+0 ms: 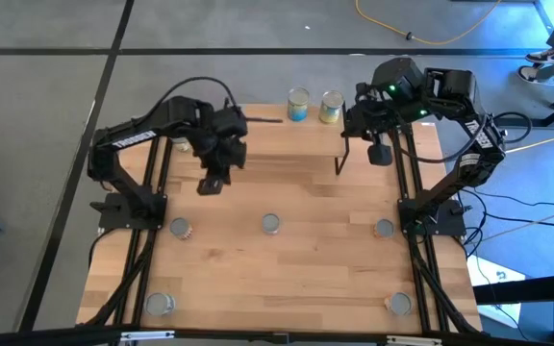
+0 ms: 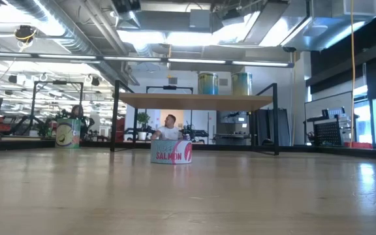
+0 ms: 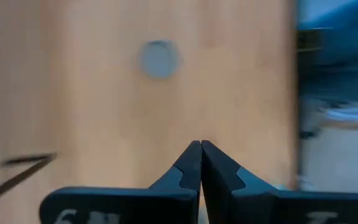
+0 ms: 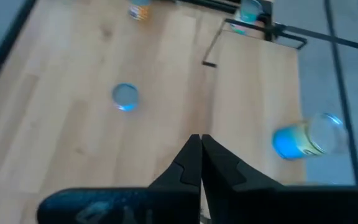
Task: Pick and place cans onto a shelf
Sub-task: Put the canned meatballs on the shelf
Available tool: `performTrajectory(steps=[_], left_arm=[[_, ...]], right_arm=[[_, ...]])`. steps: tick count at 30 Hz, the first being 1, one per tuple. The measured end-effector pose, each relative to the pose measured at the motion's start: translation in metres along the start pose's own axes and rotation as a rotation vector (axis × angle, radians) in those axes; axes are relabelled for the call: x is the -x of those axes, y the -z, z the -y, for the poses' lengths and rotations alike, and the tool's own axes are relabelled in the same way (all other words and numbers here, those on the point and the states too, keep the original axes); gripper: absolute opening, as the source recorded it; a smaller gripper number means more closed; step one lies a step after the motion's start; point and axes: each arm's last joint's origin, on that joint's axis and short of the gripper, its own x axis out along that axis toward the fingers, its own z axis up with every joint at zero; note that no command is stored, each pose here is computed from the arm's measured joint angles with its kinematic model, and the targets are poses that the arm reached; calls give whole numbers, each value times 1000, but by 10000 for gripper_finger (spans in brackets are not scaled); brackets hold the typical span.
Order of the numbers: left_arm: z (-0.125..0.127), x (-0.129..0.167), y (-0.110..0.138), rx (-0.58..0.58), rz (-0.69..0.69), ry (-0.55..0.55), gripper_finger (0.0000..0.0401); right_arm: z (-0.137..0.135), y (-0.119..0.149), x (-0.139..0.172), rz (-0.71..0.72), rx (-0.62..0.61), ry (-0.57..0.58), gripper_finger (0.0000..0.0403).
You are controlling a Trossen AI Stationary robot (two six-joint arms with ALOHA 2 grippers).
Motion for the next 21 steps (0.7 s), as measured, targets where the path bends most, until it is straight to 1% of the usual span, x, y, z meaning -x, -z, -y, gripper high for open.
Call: performTrajectory(steps=[2,5,8,10,12,16,21], left_arm=[[12,2,2,-29,14,77,0],[28,5,6,-53,19,106,0],[44,10,16,-32,19,122,0],[53,13,23,-7,18,131,0],[59,14,31,39,5,109,0],[72,11,47,130,-26,73,0],[84,5,61,230,-65,58,0]], right_arm=[[-1,0,0,17,1,-34,7],[-3,-1,0,43,2,-86,7],[-5,-2,0,67,5,-138,7],[-6,-3,0,81,7,-167,7],[-7,-3,0,90,8,-187,7],[-7,-3,0,91,6,-191,7],[-7,-3,0,91,5,-190,7]])
